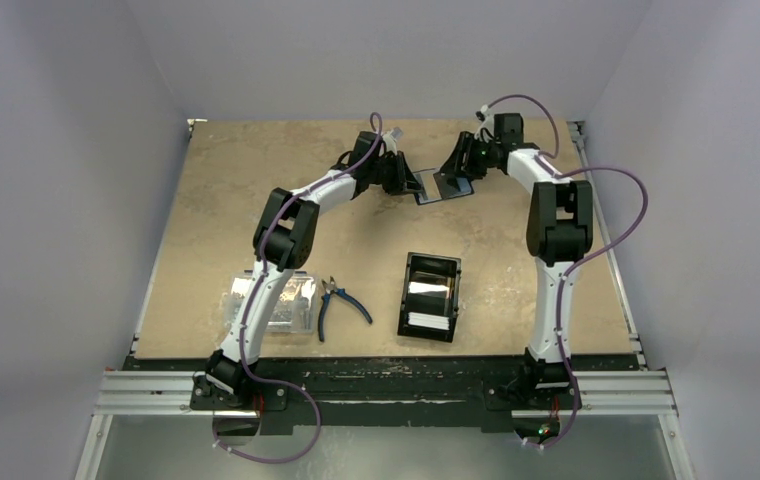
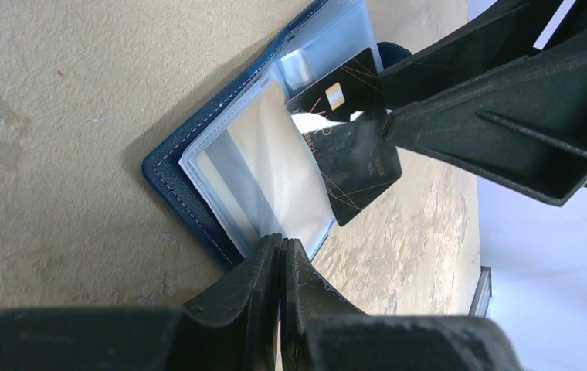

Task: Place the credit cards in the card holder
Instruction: Insert the credit card into the card holder.

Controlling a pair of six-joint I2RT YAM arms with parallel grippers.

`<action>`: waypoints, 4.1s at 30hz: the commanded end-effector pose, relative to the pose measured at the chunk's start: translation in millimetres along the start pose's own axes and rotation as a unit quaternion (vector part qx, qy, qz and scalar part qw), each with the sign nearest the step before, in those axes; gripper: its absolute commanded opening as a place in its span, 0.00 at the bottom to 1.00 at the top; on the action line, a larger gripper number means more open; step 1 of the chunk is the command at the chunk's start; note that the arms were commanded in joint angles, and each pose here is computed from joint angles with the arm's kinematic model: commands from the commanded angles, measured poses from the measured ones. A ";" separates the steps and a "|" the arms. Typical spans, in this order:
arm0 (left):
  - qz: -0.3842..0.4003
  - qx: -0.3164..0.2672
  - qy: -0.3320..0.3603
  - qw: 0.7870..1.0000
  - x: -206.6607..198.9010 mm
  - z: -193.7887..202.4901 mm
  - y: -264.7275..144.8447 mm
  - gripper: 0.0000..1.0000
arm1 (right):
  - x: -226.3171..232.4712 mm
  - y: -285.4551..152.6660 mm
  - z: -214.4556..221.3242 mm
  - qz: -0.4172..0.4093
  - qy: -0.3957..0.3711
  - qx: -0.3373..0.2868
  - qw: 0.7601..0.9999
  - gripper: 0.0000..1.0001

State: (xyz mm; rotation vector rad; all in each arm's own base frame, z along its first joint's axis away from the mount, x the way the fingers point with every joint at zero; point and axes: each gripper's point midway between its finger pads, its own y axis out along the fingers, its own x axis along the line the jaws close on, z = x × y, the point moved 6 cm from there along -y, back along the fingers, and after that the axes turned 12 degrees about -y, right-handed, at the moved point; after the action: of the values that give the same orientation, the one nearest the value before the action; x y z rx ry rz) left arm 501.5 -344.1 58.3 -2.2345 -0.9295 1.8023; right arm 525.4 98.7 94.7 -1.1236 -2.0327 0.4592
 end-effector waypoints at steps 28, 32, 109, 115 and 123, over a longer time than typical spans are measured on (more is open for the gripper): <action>-0.096 0.039 -0.037 0.994 66.6 27.8 7.2 0.06 | -10.4 -12.9 17.9 -0.021 0.021 0.020 0.999 0.29; -0.097 0.040 -0.038 0.994 67.7 28.5 7.5 0.06 | -7.7 -15.8 14.7 -0.025 0.017 0.014 0.999 0.21; -0.100 0.042 -0.035 0.993 69.6 26.4 7.8 0.06 | -16.8 -1.8 14.0 -0.080 0.061 0.043 0.994 0.00; -0.100 0.043 -0.035 0.993 69.5 26.4 8.0 0.06 | -13.9 -2.2 16.0 -0.099 0.056 0.052 0.992 0.00; -0.098 0.043 -0.035 0.994 68.8 26.4 7.8 0.06 | -9.0 1.3 19.9 -0.130 0.075 0.041 0.988 0.01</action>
State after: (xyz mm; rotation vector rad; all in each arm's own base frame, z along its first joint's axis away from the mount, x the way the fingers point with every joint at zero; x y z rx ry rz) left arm 502.7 -343.8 58.5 -2.2205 -0.9122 1.8132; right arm 519.9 83.7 81.9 -0.8632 -1.9793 0.3270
